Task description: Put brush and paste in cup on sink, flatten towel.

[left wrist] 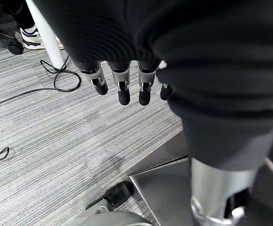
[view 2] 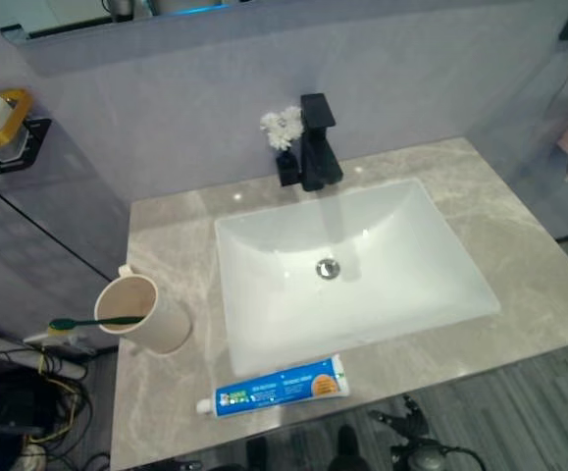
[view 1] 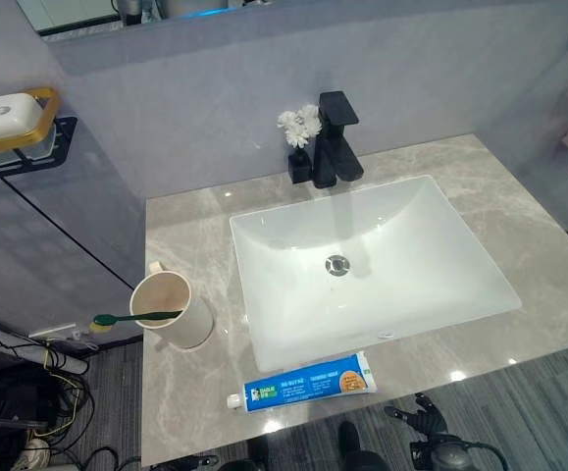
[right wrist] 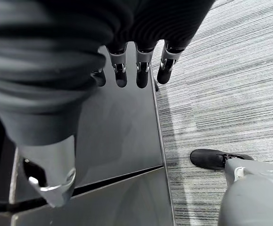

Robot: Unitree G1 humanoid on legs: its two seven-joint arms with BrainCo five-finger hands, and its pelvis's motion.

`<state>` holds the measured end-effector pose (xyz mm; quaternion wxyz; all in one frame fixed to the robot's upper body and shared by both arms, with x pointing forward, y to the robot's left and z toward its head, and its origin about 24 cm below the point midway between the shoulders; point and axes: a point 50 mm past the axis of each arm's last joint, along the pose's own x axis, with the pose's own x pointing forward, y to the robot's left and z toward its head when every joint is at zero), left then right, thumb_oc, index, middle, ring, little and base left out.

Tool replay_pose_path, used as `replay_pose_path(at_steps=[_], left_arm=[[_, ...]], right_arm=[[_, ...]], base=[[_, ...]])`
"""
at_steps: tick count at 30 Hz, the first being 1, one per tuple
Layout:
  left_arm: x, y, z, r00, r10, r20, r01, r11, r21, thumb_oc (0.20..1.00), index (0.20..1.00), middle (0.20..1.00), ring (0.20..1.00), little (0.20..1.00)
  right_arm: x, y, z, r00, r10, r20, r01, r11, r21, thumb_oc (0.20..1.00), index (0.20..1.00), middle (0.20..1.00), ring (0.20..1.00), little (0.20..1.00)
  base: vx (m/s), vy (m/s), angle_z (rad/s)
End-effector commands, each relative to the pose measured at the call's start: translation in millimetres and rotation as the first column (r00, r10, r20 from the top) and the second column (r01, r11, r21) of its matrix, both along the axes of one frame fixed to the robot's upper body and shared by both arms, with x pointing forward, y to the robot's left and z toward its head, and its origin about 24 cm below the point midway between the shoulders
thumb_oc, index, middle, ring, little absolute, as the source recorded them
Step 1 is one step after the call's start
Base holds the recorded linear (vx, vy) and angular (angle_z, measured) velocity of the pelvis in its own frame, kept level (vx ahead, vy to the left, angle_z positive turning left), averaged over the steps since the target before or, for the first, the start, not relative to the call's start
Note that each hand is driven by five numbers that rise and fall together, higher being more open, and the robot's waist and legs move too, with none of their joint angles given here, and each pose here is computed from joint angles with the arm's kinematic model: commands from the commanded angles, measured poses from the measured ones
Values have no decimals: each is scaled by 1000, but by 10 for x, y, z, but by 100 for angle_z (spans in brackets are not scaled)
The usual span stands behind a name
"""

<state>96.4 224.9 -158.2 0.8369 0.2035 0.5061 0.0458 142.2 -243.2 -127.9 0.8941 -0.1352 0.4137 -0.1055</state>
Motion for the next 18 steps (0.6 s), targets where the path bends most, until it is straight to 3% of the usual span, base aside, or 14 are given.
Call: replay_pose_path(at_steps=[1,4,11,18], left_arm=[[271,169,119,996,-15,85,10,998,56,1000,1000,1000,1000,1000],[283,225,142,994,19,103,-25,998,61,1000,1000,1000,1000,1000],[341,366,205,987,85,140,-95,993,73,1000,1000,1000,1000,1000],[473,269,224,980,91,176,-99,994,41,1000,1000,1000,1000,1000]], right_arm=[[343,93,133,991,90,98,-89,996,-16,1000,1000,1000,1000,1000],[362,114,138,989,111,95,-110,994,-14,1000,1000,1000,1000,1000],[351,52,139,988,134,71,-131,990,-47,1000,1000,1000,1000,1000],[318,-224,211,995,40,94,-31,995,-98,1000,1000,1000,1000,1000]], base=[[-139,-69,-52],[-77,-151,-65],[-33,-305,8],[-119,-182,51]])
